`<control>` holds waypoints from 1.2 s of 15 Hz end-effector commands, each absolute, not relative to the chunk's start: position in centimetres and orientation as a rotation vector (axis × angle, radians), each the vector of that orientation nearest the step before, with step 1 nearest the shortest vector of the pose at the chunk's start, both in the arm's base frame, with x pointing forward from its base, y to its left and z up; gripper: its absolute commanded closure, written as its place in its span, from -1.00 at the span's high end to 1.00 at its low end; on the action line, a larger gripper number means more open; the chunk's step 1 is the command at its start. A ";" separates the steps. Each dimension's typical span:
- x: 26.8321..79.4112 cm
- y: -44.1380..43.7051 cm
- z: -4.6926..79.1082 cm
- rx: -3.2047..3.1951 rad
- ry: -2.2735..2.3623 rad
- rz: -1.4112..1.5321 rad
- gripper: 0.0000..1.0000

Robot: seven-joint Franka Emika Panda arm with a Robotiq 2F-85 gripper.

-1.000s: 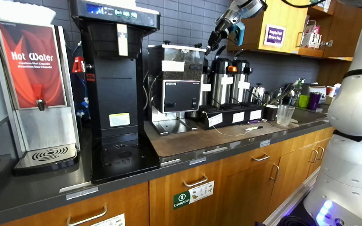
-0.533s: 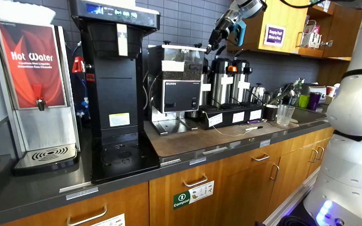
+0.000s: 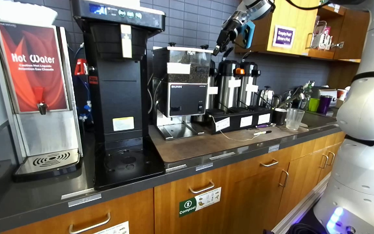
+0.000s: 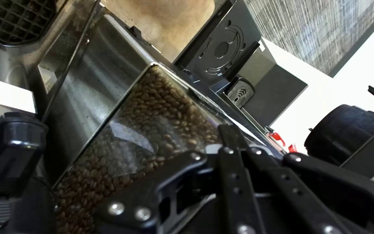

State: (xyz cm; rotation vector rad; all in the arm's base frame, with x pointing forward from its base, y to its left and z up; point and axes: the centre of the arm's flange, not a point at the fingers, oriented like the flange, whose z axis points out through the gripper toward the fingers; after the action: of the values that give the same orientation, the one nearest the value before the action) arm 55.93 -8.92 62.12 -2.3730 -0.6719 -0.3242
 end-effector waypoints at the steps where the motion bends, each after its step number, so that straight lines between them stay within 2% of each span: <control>1: 56.6 -8.5 62.7 -2.336 -0.681 -0.304 -1.00; 18: 58.3 -8.1 61.6 -2.353 -0.683 -0.270 -1.00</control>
State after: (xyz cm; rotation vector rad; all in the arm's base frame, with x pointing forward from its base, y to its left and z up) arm 57.08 -8.86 61.27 -2.3620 -0.6828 -0.2812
